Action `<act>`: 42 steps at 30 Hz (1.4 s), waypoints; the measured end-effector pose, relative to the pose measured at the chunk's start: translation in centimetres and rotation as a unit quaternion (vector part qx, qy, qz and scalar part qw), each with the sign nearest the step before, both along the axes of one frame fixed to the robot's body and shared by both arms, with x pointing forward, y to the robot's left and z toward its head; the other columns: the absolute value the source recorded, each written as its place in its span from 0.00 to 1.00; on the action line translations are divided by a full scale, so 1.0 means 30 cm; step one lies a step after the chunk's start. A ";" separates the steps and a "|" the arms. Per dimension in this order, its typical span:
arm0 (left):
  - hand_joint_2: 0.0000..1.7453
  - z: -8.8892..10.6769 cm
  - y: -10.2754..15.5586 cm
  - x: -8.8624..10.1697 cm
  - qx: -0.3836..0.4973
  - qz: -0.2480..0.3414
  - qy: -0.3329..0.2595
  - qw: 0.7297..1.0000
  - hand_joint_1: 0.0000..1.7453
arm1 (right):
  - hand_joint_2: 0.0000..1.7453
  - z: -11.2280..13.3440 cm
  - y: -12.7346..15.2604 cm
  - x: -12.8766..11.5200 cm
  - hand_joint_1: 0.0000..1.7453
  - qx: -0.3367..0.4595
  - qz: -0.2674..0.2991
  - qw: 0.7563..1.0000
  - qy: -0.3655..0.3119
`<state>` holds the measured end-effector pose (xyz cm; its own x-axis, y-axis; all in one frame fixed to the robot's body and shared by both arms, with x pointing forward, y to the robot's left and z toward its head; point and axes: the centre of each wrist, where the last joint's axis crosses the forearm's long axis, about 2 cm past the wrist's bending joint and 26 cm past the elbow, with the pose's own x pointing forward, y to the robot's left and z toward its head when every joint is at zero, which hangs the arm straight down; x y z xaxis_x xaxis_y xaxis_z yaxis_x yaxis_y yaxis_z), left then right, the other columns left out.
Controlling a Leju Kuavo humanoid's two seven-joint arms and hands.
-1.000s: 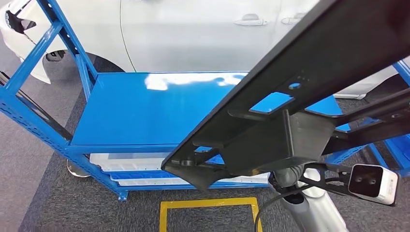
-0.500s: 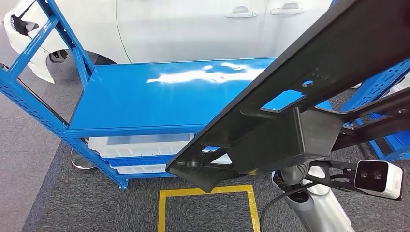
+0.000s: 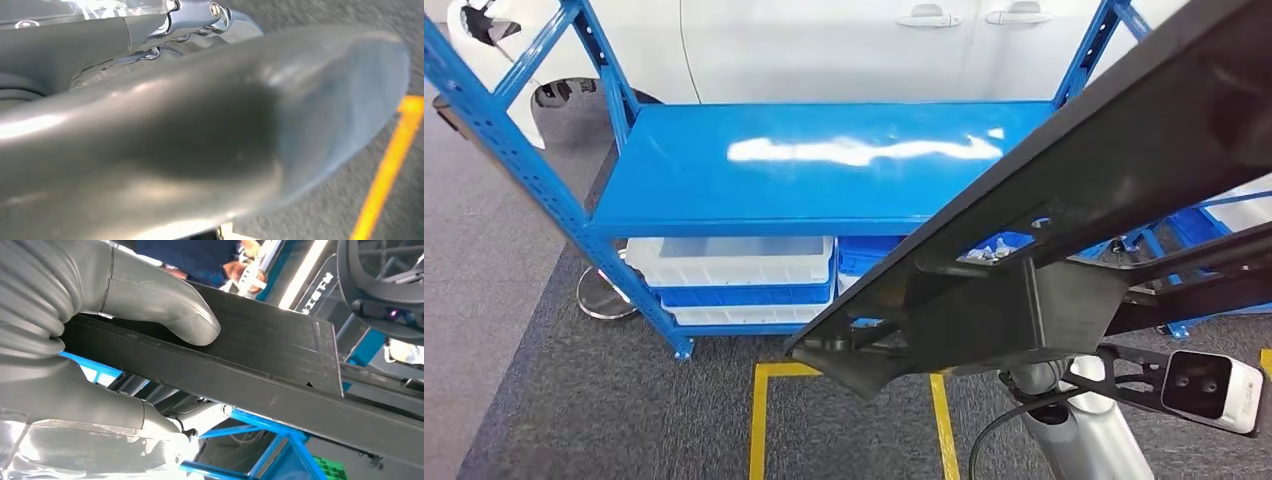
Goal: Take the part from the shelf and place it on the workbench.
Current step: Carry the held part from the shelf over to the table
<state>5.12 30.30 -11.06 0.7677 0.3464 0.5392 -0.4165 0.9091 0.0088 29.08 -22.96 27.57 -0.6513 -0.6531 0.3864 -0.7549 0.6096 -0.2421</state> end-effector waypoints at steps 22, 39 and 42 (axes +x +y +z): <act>0.00 0.001 0.051 -0.008 0.021 0.014 0.006 1.000 0.00 | 1.00 0.023 0.013 -0.006 1.00 -0.023 -0.030 0.999 -0.032; 0.00 0.003 0.092 -0.023 0.056 0.020 0.098 0.993 0.00 | 1.00 0.043 -0.011 0.001 1.00 -0.011 -0.037 0.999 -0.028; 0.00 0.003 0.104 -0.037 0.083 0.023 0.126 0.988 0.00 | 1.00 0.020 -0.026 -0.007 1.00 -0.016 -0.041 0.999 -0.018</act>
<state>4.00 33.41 -10.98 0.8705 0.3058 0.3857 -0.4222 0.8667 0.2657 28.87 -23.73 28.17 -0.7157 -0.5843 0.3826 -0.6934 0.6602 -0.2887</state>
